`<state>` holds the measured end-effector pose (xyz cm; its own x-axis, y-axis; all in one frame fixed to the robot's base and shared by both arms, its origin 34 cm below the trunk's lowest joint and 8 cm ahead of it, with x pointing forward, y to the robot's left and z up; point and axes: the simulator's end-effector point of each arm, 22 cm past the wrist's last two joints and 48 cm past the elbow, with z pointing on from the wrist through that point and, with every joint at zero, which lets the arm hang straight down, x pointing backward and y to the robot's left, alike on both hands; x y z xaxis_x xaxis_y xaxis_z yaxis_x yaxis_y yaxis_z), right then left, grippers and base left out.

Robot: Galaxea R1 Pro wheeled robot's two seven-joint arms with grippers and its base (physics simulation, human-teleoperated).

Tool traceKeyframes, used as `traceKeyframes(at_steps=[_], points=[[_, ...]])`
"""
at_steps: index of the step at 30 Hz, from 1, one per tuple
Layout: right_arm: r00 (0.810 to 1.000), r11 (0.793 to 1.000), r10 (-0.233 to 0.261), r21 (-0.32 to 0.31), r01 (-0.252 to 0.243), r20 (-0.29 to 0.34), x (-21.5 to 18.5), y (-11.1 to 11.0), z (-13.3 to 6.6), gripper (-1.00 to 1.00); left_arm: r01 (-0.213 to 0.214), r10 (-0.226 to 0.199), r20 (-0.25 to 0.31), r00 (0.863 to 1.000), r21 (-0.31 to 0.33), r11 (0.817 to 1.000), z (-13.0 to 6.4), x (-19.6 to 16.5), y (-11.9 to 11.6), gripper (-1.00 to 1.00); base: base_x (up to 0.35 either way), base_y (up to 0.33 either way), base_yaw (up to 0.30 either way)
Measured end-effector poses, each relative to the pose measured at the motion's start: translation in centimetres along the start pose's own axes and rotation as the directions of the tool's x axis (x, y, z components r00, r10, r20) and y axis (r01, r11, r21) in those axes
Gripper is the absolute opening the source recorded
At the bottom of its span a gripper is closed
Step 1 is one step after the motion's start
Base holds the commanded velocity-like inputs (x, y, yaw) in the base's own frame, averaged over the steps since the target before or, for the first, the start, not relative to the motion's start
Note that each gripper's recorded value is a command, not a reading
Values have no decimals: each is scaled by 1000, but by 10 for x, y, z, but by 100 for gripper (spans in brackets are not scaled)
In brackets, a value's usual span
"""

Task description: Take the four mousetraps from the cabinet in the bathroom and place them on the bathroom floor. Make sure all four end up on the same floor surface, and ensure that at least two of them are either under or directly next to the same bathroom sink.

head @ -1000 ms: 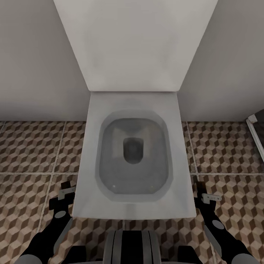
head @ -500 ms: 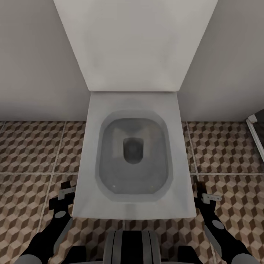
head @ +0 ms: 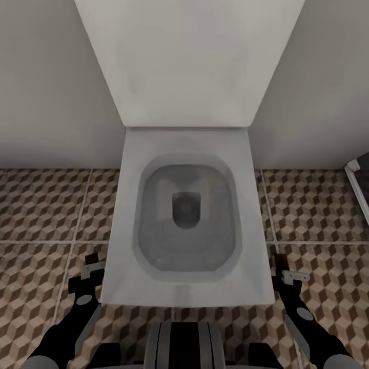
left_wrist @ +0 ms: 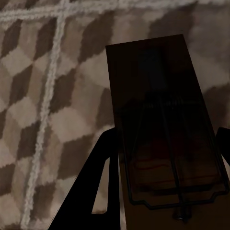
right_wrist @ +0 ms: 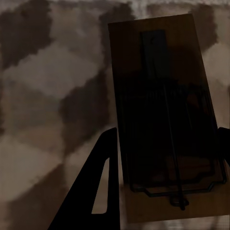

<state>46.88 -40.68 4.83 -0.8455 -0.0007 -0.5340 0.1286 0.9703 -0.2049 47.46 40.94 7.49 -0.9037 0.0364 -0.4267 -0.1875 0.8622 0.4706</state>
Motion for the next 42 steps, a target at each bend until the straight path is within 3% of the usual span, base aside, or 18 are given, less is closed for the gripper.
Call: traceKeyframes(at_steps=[42], points=[[1000, 1000, -1, 4, 1, -10, 7, -1, 1, -100, -10, 10, -9, 1000, -3, 1000, 3, 6, 2, -100, 0, 0, 0]])
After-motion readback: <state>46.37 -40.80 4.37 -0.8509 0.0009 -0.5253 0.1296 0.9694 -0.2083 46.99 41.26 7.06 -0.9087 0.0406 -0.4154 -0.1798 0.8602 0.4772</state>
